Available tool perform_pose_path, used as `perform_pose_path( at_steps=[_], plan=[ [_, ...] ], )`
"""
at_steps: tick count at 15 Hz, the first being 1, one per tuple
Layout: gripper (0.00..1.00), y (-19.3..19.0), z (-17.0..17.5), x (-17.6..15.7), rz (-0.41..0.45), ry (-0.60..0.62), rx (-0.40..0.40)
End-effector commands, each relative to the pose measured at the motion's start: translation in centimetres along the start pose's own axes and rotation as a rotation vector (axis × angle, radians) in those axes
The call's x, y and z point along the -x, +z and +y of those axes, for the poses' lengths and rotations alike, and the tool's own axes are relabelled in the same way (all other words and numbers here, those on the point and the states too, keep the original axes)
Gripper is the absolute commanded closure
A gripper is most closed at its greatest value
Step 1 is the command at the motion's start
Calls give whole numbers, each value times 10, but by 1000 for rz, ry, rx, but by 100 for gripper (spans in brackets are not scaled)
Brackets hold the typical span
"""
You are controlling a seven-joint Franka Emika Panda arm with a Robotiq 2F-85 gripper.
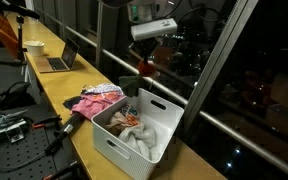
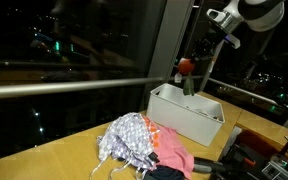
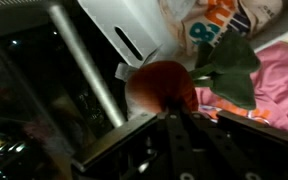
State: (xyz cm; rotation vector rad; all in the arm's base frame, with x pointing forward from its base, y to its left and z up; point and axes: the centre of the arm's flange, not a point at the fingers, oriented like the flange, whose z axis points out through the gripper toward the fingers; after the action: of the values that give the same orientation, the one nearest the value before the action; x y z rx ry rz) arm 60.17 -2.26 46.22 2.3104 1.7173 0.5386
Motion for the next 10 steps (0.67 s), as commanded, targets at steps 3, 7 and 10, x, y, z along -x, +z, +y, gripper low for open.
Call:
perform_pose_path(
  at_steps=[3,7,10],
  plan=[
    [67,-8,59,83,-49,101,33],
    [45,14,49,92,-57,149,-15],
    [24,28,36,78,-43,166,-65]
  ],
)
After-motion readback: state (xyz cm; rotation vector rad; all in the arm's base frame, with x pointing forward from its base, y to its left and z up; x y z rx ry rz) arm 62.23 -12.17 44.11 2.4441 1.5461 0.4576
